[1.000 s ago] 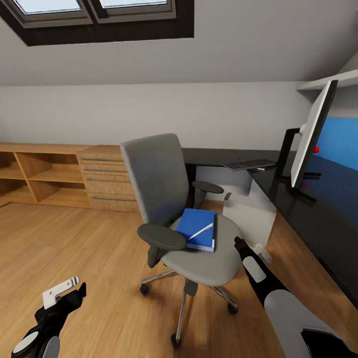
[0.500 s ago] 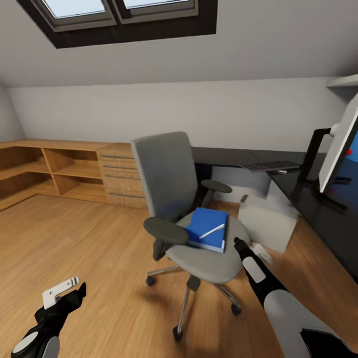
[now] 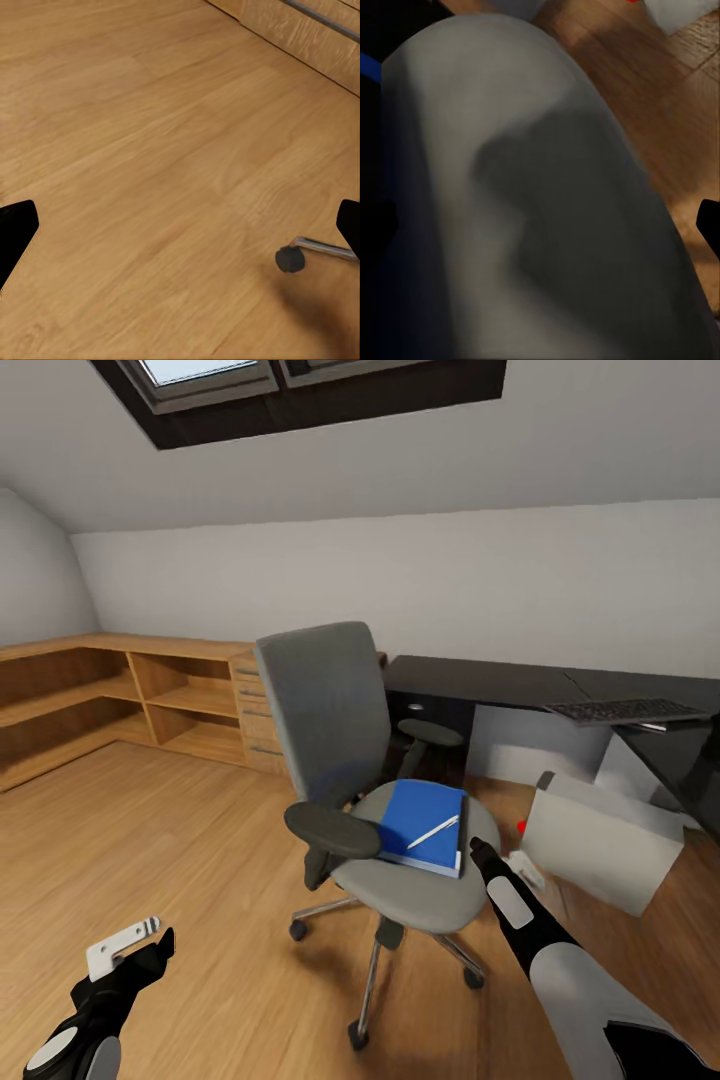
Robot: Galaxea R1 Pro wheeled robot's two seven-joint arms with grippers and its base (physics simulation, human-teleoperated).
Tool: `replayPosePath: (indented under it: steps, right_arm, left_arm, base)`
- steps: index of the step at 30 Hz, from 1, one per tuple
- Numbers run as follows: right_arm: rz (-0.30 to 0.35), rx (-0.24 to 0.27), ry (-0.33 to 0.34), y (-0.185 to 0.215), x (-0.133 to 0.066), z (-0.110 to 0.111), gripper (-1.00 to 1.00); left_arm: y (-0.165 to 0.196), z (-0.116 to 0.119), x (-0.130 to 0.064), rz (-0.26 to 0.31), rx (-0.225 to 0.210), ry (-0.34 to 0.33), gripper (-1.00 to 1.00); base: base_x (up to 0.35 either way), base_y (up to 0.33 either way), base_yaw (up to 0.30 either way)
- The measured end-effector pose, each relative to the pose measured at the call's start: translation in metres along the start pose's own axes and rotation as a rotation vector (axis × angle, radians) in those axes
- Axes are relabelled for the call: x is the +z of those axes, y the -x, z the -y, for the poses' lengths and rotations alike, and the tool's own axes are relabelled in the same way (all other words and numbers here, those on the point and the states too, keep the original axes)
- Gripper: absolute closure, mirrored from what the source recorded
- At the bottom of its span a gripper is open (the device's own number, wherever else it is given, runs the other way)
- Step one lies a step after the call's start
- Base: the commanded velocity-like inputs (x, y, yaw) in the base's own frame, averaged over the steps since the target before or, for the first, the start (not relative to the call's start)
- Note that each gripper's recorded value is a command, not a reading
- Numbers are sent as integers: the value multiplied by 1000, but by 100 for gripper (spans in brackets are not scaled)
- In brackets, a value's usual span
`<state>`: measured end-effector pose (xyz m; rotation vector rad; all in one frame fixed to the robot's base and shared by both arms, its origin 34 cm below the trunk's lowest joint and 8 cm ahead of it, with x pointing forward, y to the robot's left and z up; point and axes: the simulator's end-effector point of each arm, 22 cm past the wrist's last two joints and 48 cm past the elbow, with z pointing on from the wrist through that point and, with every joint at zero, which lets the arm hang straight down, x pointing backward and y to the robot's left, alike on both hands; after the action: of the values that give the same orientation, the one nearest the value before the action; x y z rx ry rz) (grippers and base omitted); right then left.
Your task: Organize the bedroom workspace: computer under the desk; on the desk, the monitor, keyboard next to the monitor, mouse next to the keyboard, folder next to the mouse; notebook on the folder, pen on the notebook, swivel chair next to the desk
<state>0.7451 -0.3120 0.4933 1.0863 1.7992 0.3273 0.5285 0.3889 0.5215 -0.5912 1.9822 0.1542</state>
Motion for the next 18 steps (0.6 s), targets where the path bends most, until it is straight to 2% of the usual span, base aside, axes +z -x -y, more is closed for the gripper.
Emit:
replayPosePath:
  steps: [7, 18]
  right_arm:
    - [1, -2, -3, -1, 2, 2, -100]
    - [-10, 3, -8, -8, 4, 5, -100]
  left_arm:
    - [-3, 1, 1, -5, 5, -1, -100]
    - [-8, 3, 3, -18, 11, -1, -100]
  base:
    - [292, 0, 226]
    - [27, 0, 205]
